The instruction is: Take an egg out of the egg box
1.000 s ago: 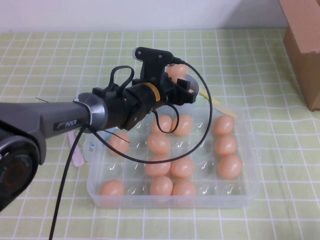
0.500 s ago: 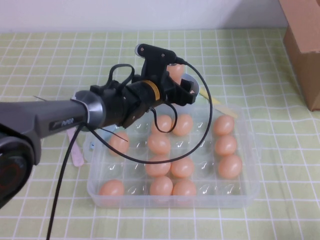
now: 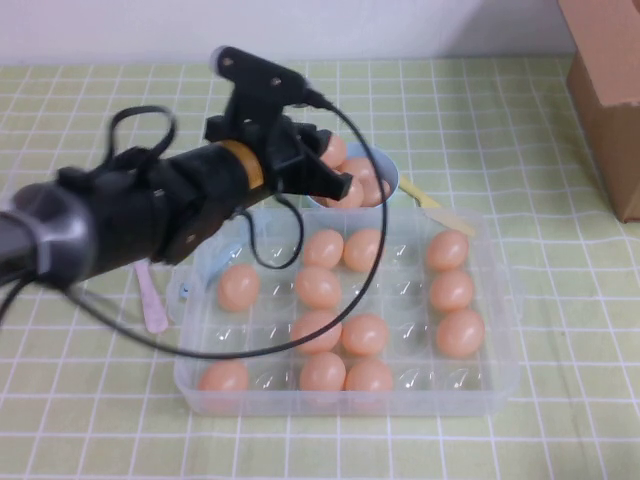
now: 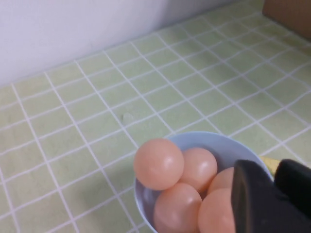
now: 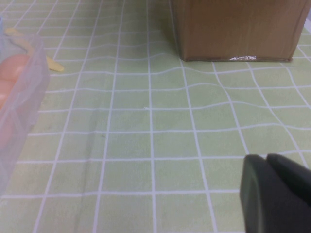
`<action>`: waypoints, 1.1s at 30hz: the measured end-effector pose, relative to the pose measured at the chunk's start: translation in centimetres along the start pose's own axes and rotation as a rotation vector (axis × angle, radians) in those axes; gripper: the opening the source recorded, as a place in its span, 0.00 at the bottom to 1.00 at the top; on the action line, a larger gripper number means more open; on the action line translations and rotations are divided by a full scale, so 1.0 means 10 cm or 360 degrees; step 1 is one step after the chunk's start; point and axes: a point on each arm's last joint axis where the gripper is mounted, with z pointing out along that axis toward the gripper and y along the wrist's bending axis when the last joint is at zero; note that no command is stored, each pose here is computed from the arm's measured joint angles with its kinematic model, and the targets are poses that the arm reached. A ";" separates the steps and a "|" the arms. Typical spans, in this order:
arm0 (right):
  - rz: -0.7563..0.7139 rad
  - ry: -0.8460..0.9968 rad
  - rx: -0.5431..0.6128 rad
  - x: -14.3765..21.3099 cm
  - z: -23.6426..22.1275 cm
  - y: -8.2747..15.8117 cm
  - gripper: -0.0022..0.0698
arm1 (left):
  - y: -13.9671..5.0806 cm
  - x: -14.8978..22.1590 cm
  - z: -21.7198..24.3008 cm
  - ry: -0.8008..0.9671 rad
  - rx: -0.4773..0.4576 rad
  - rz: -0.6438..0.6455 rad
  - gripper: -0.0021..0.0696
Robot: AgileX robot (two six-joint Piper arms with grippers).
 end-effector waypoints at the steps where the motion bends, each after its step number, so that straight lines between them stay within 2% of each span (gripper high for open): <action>1: 0.0000 0.0000 0.0000 0.00 0.00 0.00 0.01 | 0.01 -0.03 -0.10 -0.0036 0.0002 -0.0003 0.14; 3: 0.0000 0.0000 0.0000 0.00 0.00 0.00 0.01 | 0.02 -0.04 -0.33 -0.0113 0.0012 -0.0010 0.07; 6: 0.0000 0.0000 0.0000 0.00 0.00 0.00 0.01 | 0.02 -0.12 -0.68 -0.0218 0.0012 0.0011 0.04; 14: 0.0000 0.0000 0.0000 0.00 0.00 0.00 0.01 | -0.04 -0.26 -1.51 -0.0410 -0.0016 0.0076 0.03; 21: 0.0000 0.0000 0.0000 0.00 0.00 0.00 0.01 | -0.06 -0.14 -2.13 -0.0420 -0.0095 0.0079 0.03; 29: 0.0000 0.0000 0.0000 0.00 0.00 0.00 0.01 | -0.01 0.21 -2.69 -0.0181 -0.0260 -0.0325 0.03; 33: 0.0000 0.0000 0.0000 0.00 0.00 0.00 0.01 | 0.01 0.27 -2.97 -0.0153 -0.0353 -0.0335 0.03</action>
